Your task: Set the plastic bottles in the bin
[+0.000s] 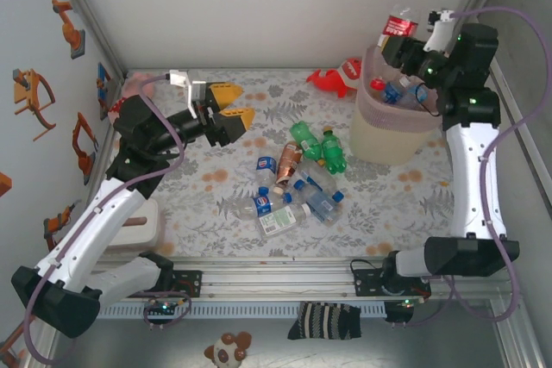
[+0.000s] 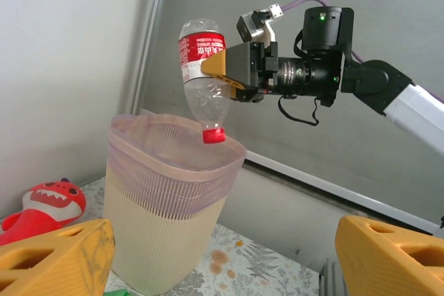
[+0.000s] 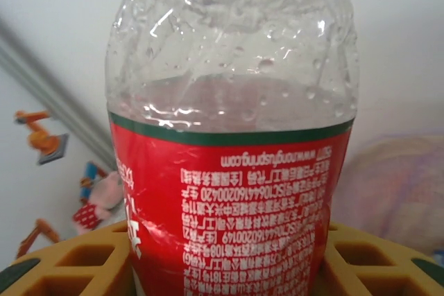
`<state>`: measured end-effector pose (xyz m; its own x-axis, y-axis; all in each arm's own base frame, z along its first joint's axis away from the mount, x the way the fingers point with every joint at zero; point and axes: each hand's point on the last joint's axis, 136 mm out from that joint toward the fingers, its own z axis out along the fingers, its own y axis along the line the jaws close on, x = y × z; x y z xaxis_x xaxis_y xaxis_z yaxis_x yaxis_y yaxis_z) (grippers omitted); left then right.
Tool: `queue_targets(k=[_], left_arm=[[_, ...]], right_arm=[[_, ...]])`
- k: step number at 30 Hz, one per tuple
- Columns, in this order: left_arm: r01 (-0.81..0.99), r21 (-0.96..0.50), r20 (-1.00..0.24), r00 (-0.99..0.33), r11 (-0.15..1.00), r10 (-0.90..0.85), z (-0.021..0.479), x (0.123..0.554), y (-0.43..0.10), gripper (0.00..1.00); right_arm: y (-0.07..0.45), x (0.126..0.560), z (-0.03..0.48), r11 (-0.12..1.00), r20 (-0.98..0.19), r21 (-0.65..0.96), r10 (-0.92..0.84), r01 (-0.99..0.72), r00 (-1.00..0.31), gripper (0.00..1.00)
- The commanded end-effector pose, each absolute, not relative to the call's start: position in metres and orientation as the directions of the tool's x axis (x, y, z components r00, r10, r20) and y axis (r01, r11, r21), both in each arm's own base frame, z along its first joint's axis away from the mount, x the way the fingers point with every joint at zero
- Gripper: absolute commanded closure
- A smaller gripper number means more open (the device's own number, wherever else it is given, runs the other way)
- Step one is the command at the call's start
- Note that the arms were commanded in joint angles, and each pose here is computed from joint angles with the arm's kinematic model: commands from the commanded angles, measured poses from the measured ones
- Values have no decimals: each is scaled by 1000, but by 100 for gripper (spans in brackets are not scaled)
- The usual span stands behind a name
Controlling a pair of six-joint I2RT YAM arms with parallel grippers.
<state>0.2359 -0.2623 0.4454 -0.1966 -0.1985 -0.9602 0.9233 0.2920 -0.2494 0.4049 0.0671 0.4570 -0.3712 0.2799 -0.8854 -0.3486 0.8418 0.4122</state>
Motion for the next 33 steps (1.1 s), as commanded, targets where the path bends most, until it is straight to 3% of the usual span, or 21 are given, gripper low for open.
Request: queue_targets(k=[1,9,18,33], left_arm=[[924,-235,-963,-179,301,-204,447,234,-259,18],[917,-241,-961,-179,319,-212,444,235,-256,18],[911,-248,-960,-185,328,-211,440,236,-255,18],[906,-260,-958,-200,335,-204,437,244,-259,17]], right_arm=[[48,418,430,875,-851,419,286,-244,-440,50],[35,437,367,922,-800,346,194,-172,-568,50],[43,444,301,904,-669,395,160,-165,-726,51],[41,460,208,924,-486,359,65,-131,-871,50]])
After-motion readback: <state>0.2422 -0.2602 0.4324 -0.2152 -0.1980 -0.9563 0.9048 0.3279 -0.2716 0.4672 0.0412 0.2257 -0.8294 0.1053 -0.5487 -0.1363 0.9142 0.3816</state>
